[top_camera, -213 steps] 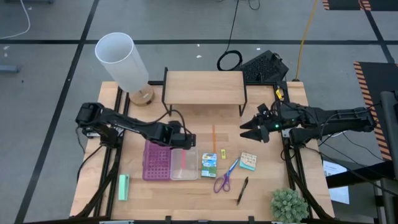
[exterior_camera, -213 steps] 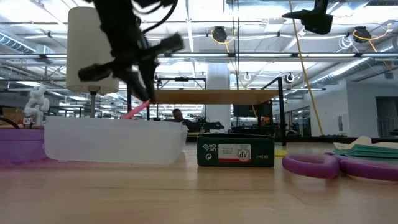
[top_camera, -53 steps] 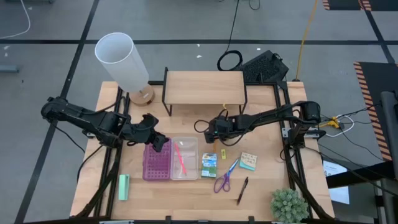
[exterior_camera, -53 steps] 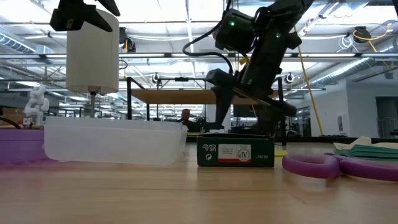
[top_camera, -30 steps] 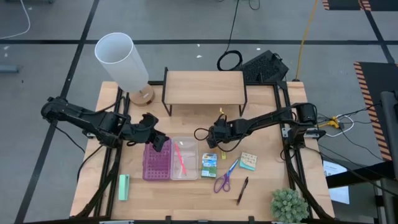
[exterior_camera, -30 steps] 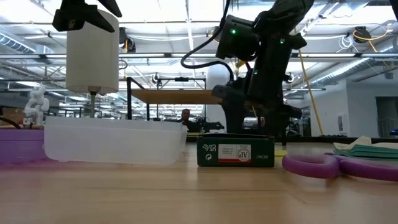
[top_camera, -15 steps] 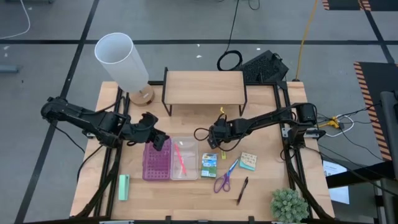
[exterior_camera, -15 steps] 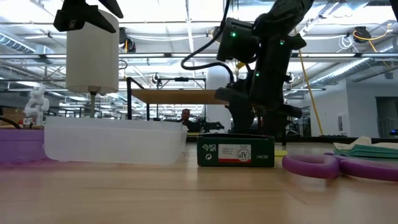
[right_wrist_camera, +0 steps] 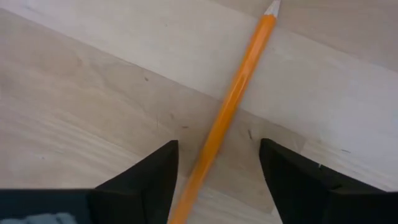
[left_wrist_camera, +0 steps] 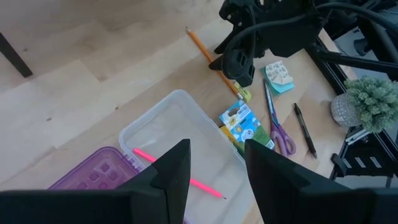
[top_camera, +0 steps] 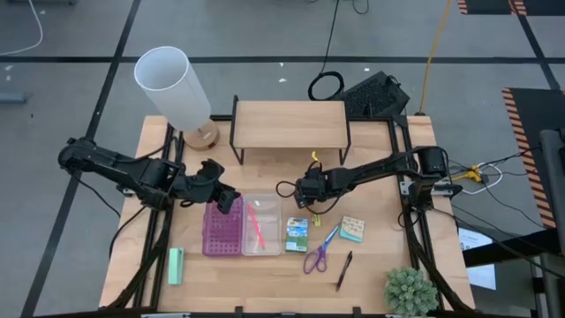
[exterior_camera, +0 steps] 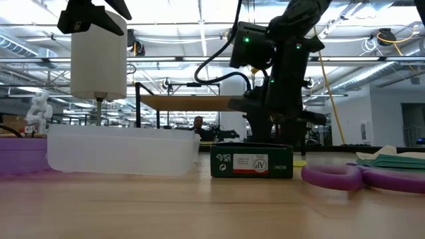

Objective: Pack school essentials
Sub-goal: Put the orange pencil into the violet supply box

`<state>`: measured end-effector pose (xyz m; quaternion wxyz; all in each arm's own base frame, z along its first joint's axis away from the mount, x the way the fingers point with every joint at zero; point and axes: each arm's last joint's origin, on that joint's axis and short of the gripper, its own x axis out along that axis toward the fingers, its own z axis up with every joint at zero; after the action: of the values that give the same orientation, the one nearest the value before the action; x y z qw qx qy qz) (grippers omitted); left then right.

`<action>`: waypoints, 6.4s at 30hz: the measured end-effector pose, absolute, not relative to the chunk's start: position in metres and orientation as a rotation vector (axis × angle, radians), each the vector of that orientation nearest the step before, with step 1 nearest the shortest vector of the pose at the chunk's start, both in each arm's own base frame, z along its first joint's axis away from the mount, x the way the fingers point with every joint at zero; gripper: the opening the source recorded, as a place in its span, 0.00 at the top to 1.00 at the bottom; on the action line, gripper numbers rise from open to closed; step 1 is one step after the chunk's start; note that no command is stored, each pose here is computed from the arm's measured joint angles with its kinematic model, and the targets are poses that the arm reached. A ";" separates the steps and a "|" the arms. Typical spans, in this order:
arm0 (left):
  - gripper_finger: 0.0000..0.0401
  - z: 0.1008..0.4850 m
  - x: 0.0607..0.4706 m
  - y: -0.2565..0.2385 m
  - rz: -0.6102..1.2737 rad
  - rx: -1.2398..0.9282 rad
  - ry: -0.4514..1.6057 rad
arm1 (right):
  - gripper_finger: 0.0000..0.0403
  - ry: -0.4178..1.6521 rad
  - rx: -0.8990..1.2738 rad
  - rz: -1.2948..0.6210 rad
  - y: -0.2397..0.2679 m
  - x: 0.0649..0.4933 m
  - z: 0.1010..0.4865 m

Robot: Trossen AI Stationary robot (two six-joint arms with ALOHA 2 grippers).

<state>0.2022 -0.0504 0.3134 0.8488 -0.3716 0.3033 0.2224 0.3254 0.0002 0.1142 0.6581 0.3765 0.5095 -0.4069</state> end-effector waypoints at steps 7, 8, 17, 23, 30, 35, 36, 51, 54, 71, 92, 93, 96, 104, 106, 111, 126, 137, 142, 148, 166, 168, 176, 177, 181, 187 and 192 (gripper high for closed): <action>0.62 0.313 0.202 -0.050 0.471 -0.787 0.639 | 0.60 1.213 0.845 -0.928 0.001 0.323 0.105; 0.62 0.313 0.202 -0.050 0.471 -0.787 0.639 | 0.62 1.211 0.846 -0.927 0.001 0.324 0.105; 0.62 0.313 0.202 -0.050 0.476 -0.783 0.634 | 0.87 1.193 0.871 -0.938 0.001 0.325 0.105; 0.62 0.313 0.202 -0.050 0.476 -0.783 0.635 | 0.98 1.163 0.888 -0.913 0.001 0.328 0.105; 0.62 0.313 0.202 -0.050 0.474 -0.775 0.637 | 0.98 1.077 0.900 -0.818 0.001 0.337 0.116; 0.62 0.309 0.198 -0.049 0.508 -0.759 0.683 | 0.98 1.037 0.837 -0.749 0.001 0.338 0.129; 0.62 0.308 0.197 -0.048 0.521 -0.757 0.697 | 0.98 1.033 0.823 -0.731 0.001 0.338 0.131; 0.62 0.303 0.188 -0.050 0.612 -0.845 0.752 | 0.98 0.881 0.729 -0.373 0.016 0.342 0.184; 0.62 0.303 0.188 -0.050 0.618 -0.858 0.749 | 0.98 0.852 0.708 -0.340 0.019 0.337 0.199; 0.36 0.336 0.204 -0.067 0.284 -0.894 0.455 | 0.98 0.650 0.562 -0.017 0.047 0.296 0.282; 0.31 0.362 0.219 -0.056 0.068 -0.803 0.243 | 0.98 0.101 0.570 0.074 0.036 0.283 0.355; 0.29 0.362 0.220 -0.055 0.069 -0.805 0.243 | 0.98 0.072 0.566 0.076 0.034 0.284 0.358; 0.20 0.366 0.221 -0.051 0.069 -0.818 0.203 | 0.98 -0.008 0.557 0.079 0.028 0.284 0.366; 0.03 0.376 0.223 -0.045 0.054 -0.800 0.103 | 0.98 -0.178 0.505 0.044 0.012 0.278 0.384; 0.07 0.376 0.223 -0.044 0.058 -0.786 0.102 | 0.98 -0.200 0.487 0.027 0.007 0.278 0.386; 0.19 0.378 0.222 -0.037 0.122 -0.703 0.064 | 0.98 -0.224 0.484 -0.001 -0.002 0.275 0.389; 0.28 0.397 0.224 -0.015 0.064 -0.613 -0.111 | 0.98 -0.221 0.486 -0.001 -0.002 0.275 0.388; 0.02 0.400 0.233 0.018 0.007 -0.559 -0.178 | 0.98 -0.214 0.456 -0.042 -0.005 0.279 0.385; 0.11 0.411 0.254 0.029 -0.059 -0.510 -0.261 | 0.98 -0.206 0.461 -0.045 -0.006 0.280 0.383; 0.19 0.431 0.285 0.038 -0.130 -0.450 -0.202 | 0.98 -0.204 0.463 -0.045 -0.006 0.280 0.383; 0.25 0.436 0.314 0.046 -0.205 -0.431 -0.137 | 0.98 -0.197 0.456 -0.052 -0.006 0.280 0.382; 0.27 0.435 0.314 0.046 -0.204 -0.431 -0.135 | 0.98 -0.197 0.454 -0.053 -0.006 0.280 0.382; 0.39 0.423 0.329 0.049 -0.198 -0.475 -0.109 | 0.98 -0.190 0.434 -0.058 -0.006 0.280 0.382; 0.41 0.423 0.329 0.049 -0.195 -0.481 -0.110 | 0.98 -0.189 0.435 -0.058 -0.006 0.280 0.382; 0.52 0.422 0.330 0.050 -0.170 -0.473 -0.120 | 0.98 -0.190 0.434 -0.058 -0.006 0.280 0.382; 0.73 0.424 0.329 0.053 -0.159 -0.483 -0.127 | 0.98 -0.189 0.427 -0.058 -0.006 0.280 0.382; 0.93 0.422 0.329 0.054 -0.157 -0.490 -0.119 | 0.96 -0.191 0.433 -0.064 -0.007 0.280 0.382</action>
<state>0.3290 0.0545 0.4225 0.9653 -0.2422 -0.0587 -0.0778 0.2804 -0.0066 0.3816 0.9717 0.2144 -0.0944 -0.0319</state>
